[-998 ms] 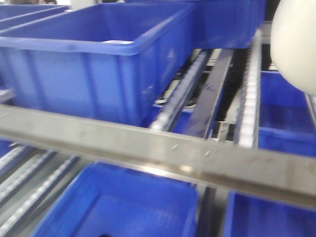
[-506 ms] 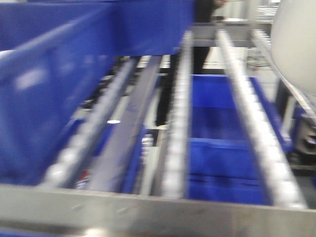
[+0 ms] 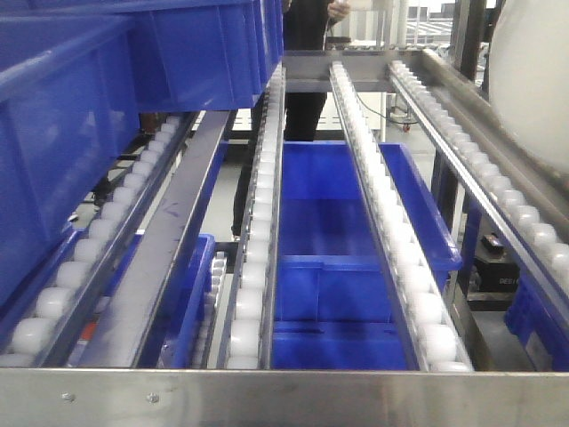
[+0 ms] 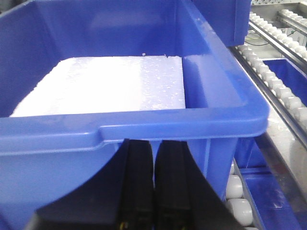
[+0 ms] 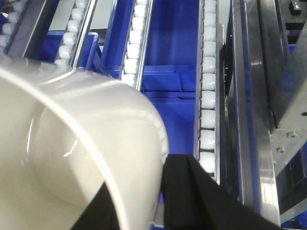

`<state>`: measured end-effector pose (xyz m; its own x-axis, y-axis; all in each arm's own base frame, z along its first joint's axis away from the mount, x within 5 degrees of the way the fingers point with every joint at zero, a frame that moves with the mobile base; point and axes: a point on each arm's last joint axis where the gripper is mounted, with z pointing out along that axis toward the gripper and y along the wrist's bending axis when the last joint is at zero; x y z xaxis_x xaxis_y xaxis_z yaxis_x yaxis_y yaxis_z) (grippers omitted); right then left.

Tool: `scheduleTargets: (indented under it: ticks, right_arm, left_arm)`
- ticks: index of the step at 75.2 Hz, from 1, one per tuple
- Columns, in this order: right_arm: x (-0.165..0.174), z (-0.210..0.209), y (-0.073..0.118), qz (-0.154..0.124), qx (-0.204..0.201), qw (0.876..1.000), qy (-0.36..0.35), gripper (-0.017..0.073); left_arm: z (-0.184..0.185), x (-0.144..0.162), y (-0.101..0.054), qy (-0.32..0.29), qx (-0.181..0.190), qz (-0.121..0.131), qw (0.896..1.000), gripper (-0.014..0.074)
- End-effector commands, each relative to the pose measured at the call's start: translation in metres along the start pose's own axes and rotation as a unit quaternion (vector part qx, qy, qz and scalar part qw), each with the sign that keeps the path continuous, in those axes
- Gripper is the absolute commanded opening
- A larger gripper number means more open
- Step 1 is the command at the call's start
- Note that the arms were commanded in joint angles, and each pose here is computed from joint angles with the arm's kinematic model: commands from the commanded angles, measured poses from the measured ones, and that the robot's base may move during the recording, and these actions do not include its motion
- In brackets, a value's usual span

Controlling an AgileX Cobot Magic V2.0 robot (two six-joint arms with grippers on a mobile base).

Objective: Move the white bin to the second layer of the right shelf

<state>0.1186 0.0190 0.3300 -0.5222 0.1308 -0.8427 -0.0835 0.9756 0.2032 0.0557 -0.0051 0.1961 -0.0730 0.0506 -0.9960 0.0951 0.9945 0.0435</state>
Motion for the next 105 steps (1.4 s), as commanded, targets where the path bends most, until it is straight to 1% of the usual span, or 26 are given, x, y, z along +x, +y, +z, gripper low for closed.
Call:
scheduleTargets:
  ticks: [1, 105]
  right_arm:
    - [-0.0155, -0.0058, 0.0024, 0.004, -0.006, 0.998, -0.058, 0.0056]
    - [-0.0151, -0.0067, 0.0025, 0.004, -0.006, 0.998, -0.057, 0.0056]
  left_arm:
    - [0.0010, 0.0037, -0.0005, -0.032, 0.002, -0.002, 0.999, 0.0085]
    - [0.0010, 0.0037, -0.0005, -0.032, 0.002, -0.002, 0.999, 0.0085]
